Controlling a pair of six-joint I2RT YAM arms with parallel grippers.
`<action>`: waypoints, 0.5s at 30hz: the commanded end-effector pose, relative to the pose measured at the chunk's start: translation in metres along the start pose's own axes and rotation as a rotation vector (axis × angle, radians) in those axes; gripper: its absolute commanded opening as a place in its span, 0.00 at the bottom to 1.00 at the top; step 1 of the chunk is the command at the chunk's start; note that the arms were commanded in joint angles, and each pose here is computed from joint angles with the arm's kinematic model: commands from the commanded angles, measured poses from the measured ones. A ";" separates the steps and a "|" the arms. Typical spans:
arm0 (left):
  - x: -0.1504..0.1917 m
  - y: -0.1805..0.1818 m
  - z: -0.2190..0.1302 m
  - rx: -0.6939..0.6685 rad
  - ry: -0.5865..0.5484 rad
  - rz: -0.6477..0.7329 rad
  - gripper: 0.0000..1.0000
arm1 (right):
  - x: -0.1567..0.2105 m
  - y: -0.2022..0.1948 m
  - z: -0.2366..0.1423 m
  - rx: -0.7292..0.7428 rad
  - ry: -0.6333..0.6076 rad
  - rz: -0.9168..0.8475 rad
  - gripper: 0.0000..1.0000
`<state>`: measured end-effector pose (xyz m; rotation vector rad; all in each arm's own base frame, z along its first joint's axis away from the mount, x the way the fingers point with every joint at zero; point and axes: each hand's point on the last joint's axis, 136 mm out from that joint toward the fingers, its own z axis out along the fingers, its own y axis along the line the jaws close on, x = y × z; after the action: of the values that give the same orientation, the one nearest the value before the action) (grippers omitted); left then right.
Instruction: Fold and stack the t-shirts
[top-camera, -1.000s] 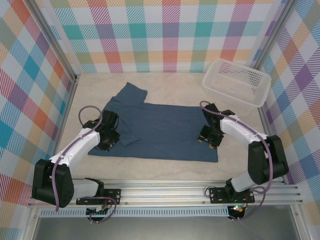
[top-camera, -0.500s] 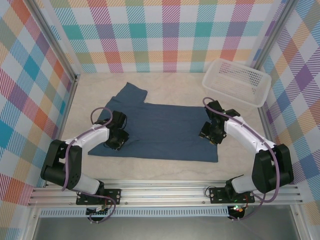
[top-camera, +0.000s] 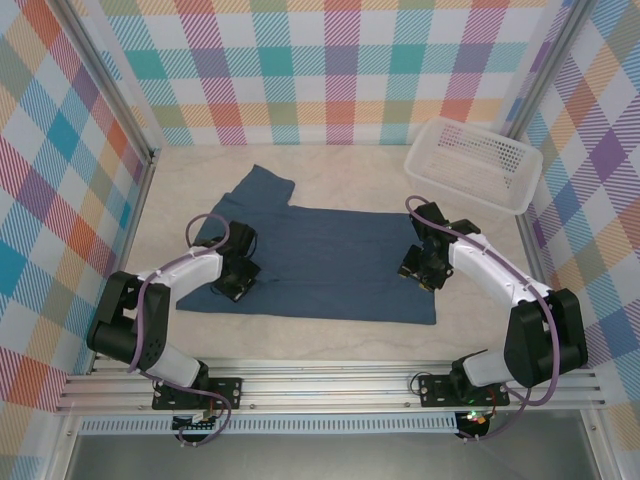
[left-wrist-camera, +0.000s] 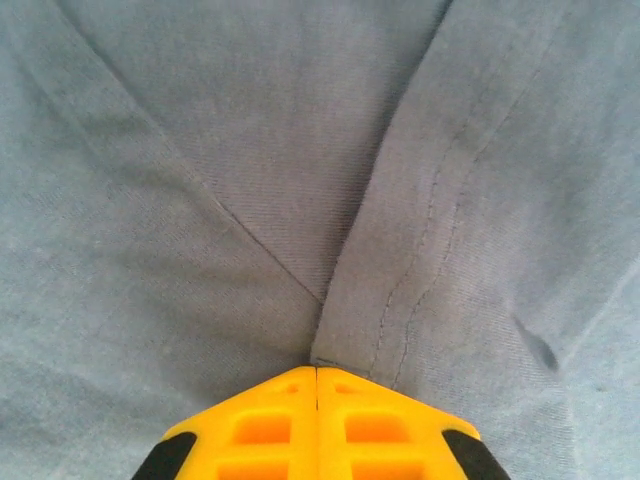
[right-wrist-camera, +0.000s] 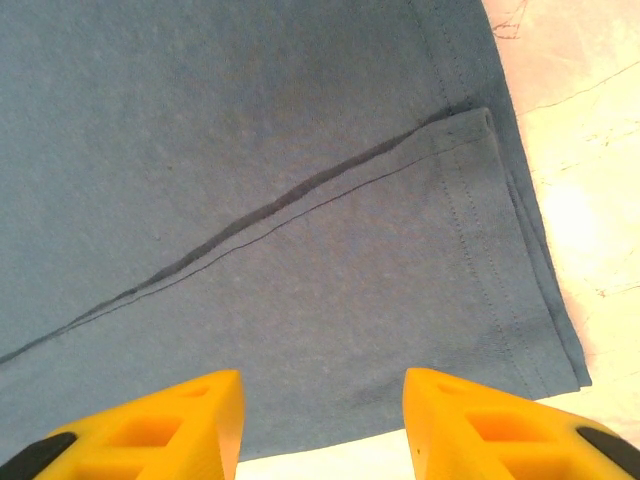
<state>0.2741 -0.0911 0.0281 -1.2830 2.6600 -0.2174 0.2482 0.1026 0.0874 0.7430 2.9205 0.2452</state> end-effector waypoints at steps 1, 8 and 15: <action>-0.005 -0.015 -0.015 0.004 -0.042 0.065 0.00 | 0.005 -0.001 -0.004 -0.008 0.013 -0.019 0.45; -0.007 -0.046 -0.021 -0.010 -0.056 0.191 0.00 | 0.006 -0.002 -0.003 -0.008 0.017 -0.017 0.45; -0.013 -0.086 -0.013 -0.063 -0.071 0.378 0.00 | 0.008 -0.002 -0.002 -0.014 0.024 -0.015 0.45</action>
<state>0.3420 -0.1338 0.0603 -0.9108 2.7394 -0.1494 0.2473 0.1050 0.0877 0.7426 2.9271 0.2641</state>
